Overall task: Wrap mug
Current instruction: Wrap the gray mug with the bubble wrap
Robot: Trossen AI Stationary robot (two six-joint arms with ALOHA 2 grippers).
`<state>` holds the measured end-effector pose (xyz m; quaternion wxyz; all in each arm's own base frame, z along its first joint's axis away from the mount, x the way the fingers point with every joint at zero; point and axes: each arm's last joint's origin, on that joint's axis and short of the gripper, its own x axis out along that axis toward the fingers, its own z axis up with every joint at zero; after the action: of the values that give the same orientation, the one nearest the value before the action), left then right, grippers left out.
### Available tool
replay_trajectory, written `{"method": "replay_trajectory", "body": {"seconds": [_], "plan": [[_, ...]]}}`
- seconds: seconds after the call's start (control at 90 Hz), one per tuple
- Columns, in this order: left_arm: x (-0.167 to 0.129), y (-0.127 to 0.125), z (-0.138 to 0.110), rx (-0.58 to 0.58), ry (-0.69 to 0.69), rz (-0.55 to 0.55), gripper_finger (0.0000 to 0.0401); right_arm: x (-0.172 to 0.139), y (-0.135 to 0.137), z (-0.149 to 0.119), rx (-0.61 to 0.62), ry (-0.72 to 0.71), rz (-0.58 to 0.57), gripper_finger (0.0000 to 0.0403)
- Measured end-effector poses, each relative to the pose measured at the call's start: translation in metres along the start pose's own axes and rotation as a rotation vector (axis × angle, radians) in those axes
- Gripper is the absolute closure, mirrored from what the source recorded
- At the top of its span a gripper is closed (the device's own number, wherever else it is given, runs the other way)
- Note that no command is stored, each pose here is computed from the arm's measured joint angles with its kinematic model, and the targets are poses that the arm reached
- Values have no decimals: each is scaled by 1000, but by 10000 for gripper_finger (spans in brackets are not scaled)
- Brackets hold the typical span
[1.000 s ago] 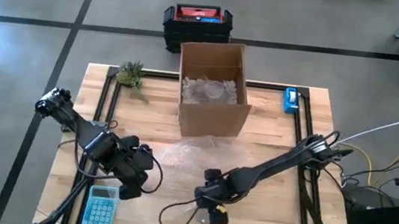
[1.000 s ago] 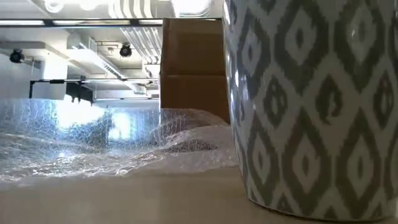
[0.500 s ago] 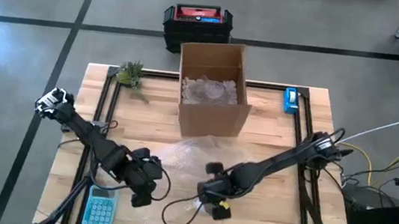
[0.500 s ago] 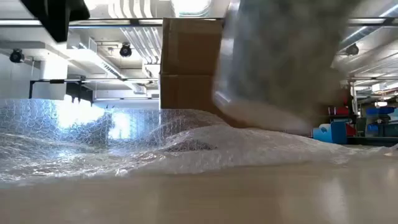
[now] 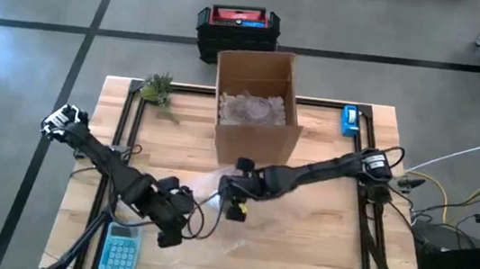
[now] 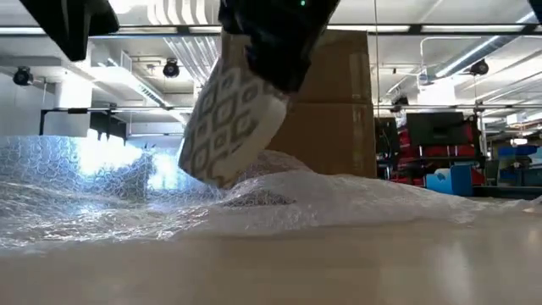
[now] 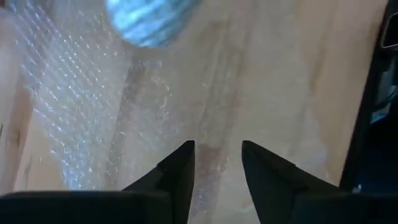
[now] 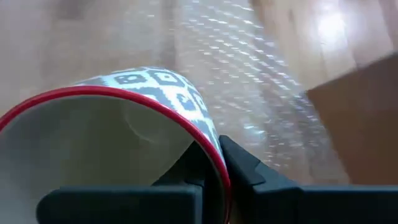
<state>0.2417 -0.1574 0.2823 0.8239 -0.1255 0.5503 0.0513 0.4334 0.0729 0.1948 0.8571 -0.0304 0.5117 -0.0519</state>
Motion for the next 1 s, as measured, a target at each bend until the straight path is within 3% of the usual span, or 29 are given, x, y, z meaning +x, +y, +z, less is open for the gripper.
{"method": "replay_trajectory", "body": {"seconds": [0.322,0.778,1.0], "plan": [[0,0,1,21,-30,15,313,6,-3,0,13,9,44,376],[0,-4,6,10,-86,-13,317,12,-1,7,23,-64,52,238],[0,-4,6,17,-96,-7,309,7,-6,15,27,-131,55,204]]}}
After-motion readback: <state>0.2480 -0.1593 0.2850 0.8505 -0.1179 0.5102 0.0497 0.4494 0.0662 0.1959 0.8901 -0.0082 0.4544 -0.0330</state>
